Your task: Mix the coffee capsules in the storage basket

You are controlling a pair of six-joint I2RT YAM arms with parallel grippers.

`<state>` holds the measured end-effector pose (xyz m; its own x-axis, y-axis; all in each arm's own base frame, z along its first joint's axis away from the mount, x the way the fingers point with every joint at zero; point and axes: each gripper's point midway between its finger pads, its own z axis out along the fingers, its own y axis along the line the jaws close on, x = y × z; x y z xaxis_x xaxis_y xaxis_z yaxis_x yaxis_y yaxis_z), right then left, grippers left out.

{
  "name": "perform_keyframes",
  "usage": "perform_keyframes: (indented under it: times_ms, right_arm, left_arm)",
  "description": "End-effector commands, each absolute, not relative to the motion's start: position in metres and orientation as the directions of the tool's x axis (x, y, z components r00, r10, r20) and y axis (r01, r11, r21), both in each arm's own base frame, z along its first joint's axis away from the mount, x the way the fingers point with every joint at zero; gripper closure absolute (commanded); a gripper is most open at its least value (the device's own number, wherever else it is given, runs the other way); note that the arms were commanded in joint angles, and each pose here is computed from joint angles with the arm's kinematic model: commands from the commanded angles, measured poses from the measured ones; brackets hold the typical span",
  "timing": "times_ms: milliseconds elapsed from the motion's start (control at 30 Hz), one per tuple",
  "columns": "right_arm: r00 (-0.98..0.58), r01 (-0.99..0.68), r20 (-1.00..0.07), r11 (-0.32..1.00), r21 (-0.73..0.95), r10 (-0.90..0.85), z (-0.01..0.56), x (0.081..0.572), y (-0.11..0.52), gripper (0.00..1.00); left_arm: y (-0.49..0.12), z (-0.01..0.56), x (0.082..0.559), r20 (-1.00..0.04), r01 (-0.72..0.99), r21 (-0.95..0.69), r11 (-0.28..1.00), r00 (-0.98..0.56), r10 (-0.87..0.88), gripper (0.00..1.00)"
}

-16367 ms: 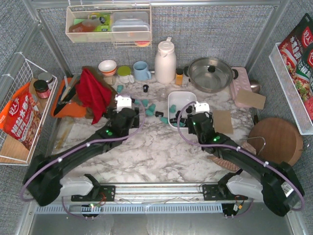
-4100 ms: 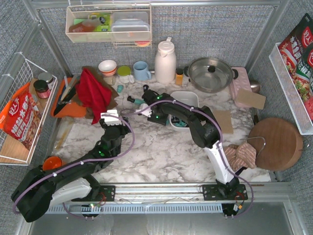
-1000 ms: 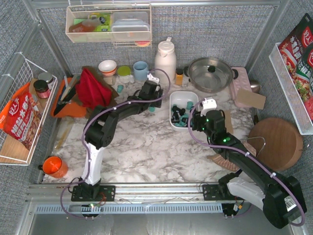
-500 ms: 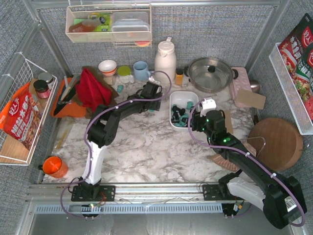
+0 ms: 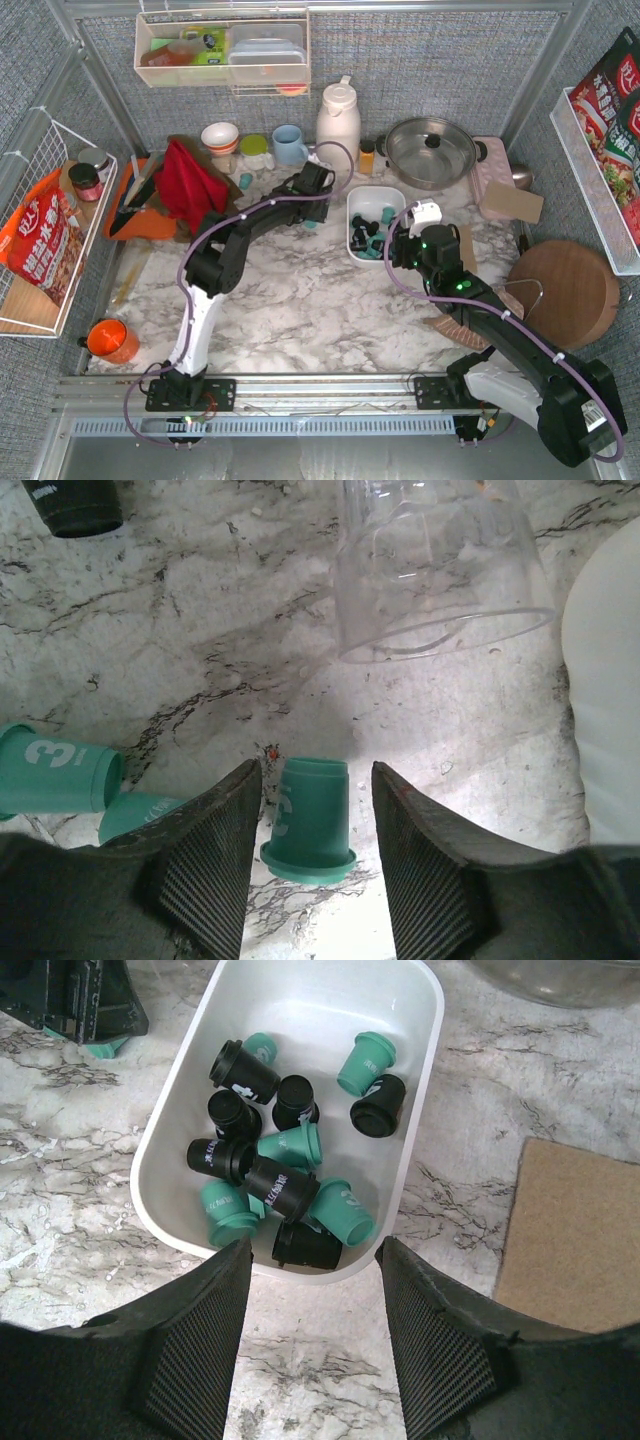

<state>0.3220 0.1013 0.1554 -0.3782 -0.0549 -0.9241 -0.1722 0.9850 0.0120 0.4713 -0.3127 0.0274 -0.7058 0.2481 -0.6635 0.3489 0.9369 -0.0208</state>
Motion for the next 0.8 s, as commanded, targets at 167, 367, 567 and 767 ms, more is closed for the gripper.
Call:
perform_keyframes:
  times_ms: [167, 367, 567, 767]
  right_arm:
    - [-0.361, -0.180, -0.931, 0.984, 0.012, -0.054, 0.162, 0.325, 0.103, 0.41]
    - [-0.364, -0.182, -0.930, 0.983, 0.014, -0.054, 0.161, 0.325, 0.104, 0.41]
    - [-0.363, -0.182, -0.930, 0.983, 0.012, -0.056, 0.161, 0.325, 0.104, 0.41]
    - [-0.361, -0.179, -0.931, 0.984, 0.010, -0.056, 0.162, 0.325, 0.103, 0.41]
  left_arm:
    - [-0.302, 0.016, 0.467, -0.604, 0.349, 0.035, 0.936, -0.739, 0.298, 0.52]
    - [-0.300, 0.021, 0.467, -0.605, 0.346, 0.046, 0.937, -0.736, 0.302, 0.56]
    - [-0.309, 0.036, 0.468, -0.641, 0.361, -0.005, 0.933, -0.717, 0.274, 0.62]
    - [-0.342, 0.104, 0.461, -0.768, 0.441, -0.170, 0.881, -0.620, 0.162, 0.63]
